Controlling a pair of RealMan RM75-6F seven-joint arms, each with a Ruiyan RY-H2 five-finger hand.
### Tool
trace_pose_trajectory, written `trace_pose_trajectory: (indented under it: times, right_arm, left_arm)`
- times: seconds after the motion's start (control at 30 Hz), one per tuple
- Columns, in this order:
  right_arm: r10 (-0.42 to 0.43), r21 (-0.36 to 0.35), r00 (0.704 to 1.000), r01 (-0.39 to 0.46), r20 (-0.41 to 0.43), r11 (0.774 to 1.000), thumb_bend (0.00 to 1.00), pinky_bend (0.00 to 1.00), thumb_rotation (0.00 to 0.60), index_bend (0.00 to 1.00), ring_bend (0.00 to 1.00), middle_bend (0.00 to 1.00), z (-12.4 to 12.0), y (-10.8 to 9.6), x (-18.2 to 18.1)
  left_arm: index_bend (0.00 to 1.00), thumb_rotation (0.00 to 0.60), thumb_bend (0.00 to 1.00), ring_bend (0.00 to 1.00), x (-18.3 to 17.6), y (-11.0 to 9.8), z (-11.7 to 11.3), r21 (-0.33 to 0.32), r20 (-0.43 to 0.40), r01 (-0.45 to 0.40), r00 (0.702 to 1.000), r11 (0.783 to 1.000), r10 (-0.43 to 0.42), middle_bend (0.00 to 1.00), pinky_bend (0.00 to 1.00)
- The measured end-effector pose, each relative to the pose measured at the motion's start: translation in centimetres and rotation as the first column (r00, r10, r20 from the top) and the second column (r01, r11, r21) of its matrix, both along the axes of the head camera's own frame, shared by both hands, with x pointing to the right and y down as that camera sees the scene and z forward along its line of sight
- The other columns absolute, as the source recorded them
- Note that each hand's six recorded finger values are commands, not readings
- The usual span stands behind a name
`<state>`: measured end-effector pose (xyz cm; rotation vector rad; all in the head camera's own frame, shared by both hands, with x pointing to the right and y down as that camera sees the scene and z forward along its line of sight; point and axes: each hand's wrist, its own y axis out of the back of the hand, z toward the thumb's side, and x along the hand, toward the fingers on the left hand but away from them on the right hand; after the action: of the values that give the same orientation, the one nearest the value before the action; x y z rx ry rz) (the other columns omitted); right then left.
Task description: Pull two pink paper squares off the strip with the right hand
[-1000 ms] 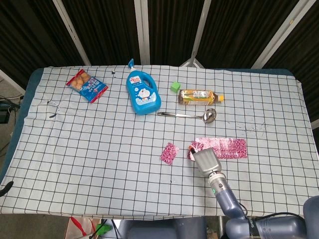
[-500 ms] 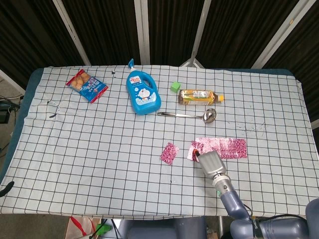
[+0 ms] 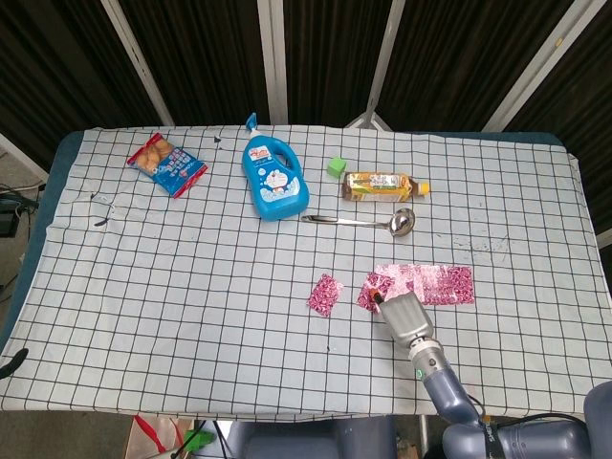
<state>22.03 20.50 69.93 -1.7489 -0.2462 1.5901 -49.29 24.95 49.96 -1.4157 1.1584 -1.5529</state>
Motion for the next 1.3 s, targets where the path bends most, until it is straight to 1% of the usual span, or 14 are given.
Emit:
trace_pose_trajectory:
  times: [0.17, 0.4, 0.93, 1.3]
  right_arm:
    - [-0.012, 0.001, 1.0, 0.012, 0.012, 1.0, 0.85, 0.7, 0.6, 0.17, 0.88, 0.85, -0.2, 0.3, -0.4]
    - [-0.041, -0.008, 0.999, 0.041, 0.026, 0.999, 0.85, 0.69, 0.6, 0.17, 0.88, 0.85, -1.0, 1.3, -0.8]
    - [-0.118, -0.047, 0.992, 0.12, 0.052, 0.992, 0.85, 0.69, 0.6, 0.17, 0.88, 0.85, -3.1, 5.4, -0.7]
    - [-0.141, -0.071, 0.987, 0.147, 0.082, 0.987, 0.85, 0.69, 0.6, 0.17, 0.88, 0.85, -4.7, 7.7, -0.4]
  left_arm:
    - [0.15, 0.6, 0.28, 0.0, 0.0, 0.0, 0.0, 0.0, 0.0, 0.001, 1.0, 1.0, -0.001, 0.0, 0.08]
    - [0.15, 0.6, 0.27, 0.0, 0.0, 0.0, 0.0, 0.0, -0.001, -0.001, 1.0, 1.0, 0.001, 0.0, 0.08]
    - [0.15, 0.6, 0.27, 0.0, 0.0, 0.0, -0.1, 0.002, -0.002, 0.0, 1.0, 1.0, 0.0, 0.0, 0.08]
    - [0.15, 0.6, 0.28, 0.0, 0.2, 0.0, 0.0, -0.002, -0.001, -0.007, 1.0, 1.0, 0.007, 0.0, 0.08]
